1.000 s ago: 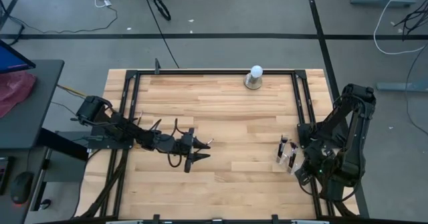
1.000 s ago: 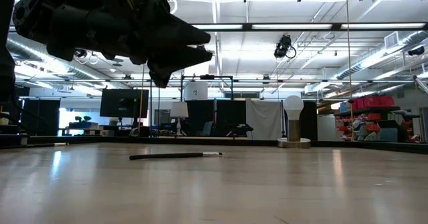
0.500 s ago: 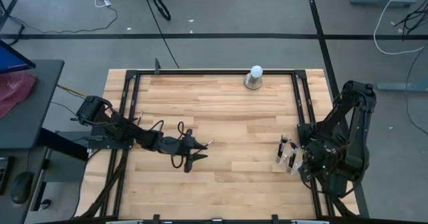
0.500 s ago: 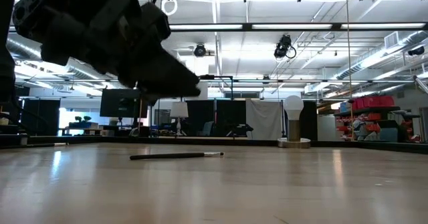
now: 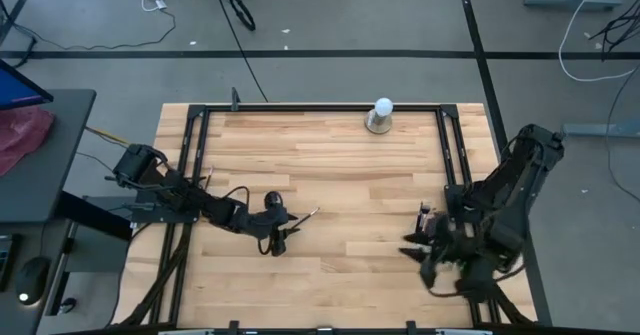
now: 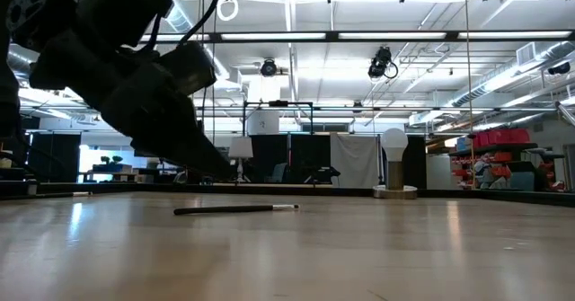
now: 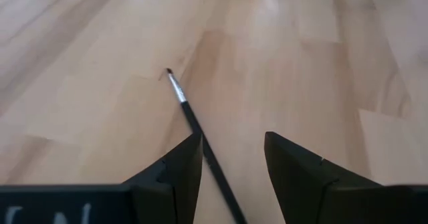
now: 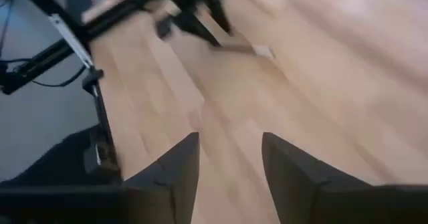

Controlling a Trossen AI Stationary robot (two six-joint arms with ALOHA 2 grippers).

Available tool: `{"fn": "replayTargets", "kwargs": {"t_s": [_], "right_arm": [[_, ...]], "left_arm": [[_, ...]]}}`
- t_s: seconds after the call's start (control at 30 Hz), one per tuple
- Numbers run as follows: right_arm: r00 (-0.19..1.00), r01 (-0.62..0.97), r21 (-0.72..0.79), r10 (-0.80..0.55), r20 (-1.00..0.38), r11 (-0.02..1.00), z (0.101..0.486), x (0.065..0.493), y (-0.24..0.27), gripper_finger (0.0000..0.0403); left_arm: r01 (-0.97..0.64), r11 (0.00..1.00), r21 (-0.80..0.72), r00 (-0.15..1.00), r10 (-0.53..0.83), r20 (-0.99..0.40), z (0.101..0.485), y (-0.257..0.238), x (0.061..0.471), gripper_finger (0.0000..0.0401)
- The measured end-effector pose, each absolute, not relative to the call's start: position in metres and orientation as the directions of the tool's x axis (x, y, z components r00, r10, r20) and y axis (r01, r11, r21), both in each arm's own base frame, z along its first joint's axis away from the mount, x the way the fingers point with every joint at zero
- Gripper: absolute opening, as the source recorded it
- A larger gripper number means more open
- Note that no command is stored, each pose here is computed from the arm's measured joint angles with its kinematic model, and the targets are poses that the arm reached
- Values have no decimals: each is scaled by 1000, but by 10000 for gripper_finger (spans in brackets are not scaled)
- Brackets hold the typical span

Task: Put items in baskets/containers
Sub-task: Put the black eyeshadow brush into the transparent organizer

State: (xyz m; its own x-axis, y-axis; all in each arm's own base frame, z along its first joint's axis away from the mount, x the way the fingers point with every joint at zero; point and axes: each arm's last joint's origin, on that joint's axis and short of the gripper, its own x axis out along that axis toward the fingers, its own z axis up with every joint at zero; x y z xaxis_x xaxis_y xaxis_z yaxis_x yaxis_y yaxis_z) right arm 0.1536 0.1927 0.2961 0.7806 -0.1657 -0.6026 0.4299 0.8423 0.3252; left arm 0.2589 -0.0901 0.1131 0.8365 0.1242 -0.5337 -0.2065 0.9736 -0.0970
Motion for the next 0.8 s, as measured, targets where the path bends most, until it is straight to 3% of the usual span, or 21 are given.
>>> {"fn": "replayTargets", "kwargs": {"t_s": [0.27,0.57,0.8], "right_arm": [[835,287,90,-203,-511,954,276,228,202,162],[746,404,-41,-355,-563,914,217,293,181,162],[709,459,-77,-417,-569,885,195,317,164,162]], "left_arm": [[-219,971,-98,837,135,-531,113,-90,259,169],[-225,970,-94,823,137,-551,102,-90,261,169],[-295,952,-82,819,208,-534,87,-79,269,167]]}}
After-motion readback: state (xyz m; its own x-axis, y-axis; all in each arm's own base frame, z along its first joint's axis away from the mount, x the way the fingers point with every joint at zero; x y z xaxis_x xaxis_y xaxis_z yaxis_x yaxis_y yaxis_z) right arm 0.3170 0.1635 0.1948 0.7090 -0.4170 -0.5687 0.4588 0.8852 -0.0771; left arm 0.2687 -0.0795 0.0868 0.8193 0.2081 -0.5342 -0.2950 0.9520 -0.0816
